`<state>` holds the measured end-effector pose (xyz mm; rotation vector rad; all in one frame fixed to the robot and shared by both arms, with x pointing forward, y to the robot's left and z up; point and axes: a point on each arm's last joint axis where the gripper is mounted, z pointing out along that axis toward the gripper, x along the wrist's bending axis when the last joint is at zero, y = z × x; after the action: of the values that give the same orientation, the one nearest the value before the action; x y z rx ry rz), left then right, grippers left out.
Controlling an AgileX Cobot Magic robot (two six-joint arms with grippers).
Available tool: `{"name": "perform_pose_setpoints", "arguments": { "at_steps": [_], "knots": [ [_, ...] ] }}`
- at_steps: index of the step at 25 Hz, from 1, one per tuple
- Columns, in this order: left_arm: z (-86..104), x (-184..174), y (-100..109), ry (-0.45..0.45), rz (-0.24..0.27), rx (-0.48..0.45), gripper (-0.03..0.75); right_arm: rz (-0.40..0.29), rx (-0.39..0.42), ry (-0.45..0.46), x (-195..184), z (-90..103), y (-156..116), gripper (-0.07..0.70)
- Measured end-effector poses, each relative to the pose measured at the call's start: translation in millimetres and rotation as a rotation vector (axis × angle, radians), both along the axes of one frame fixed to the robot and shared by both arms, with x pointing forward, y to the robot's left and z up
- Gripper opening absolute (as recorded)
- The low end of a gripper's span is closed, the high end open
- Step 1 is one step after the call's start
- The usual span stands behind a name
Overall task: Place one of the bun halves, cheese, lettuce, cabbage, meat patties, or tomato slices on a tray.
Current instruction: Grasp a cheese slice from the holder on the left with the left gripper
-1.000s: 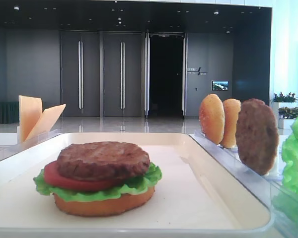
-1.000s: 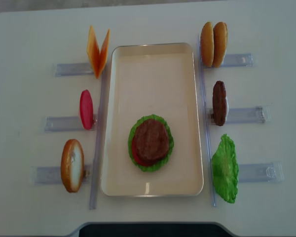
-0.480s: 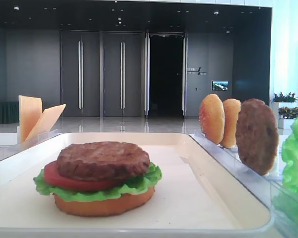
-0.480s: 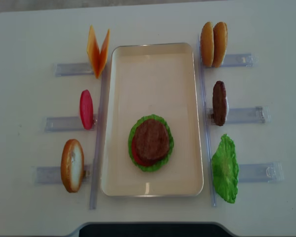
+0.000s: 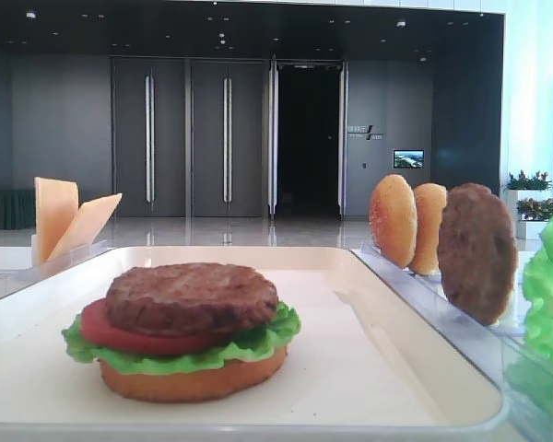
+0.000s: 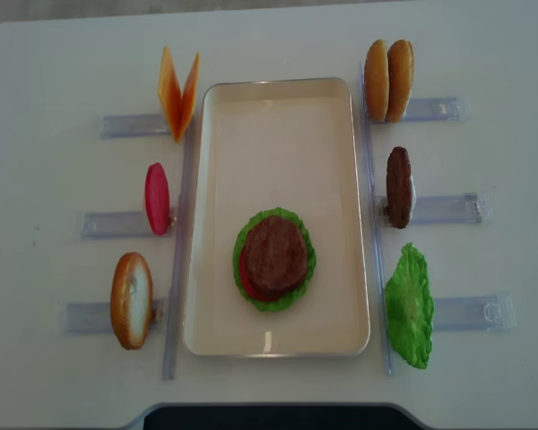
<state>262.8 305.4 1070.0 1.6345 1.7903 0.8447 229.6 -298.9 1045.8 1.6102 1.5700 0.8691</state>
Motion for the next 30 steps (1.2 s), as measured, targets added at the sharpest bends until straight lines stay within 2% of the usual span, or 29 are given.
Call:
{"name": "perform_pose_setpoints", "arguments": {
  "at_steps": [8,14,18,22,30],
  "knots": [
    [16.4,63,1,0.222,-0.008,-0.057,0.276,0.000,0.000,0.000,0,0.0,0,0.293],
    [24.3,127,5,0.370,-0.006,-0.070,0.276,0.000,0.000,0.000,0,0.0,0,0.293],
    [30.8,178,8,0.415,-0.004,-0.074,0.276,0.000,0.000,0.000,0,0.0,0,0.293],
    [40.2,224,11,0.418,-0.004,-0.075,0.276,0.000,0.000,0.000,0,0.0,0,0.293],
    [42.0,304,16,0.455,-0.004,-0.078,0.276,0.000,0.000,0.000,0,0.0,0,0.293]
  ]
}}
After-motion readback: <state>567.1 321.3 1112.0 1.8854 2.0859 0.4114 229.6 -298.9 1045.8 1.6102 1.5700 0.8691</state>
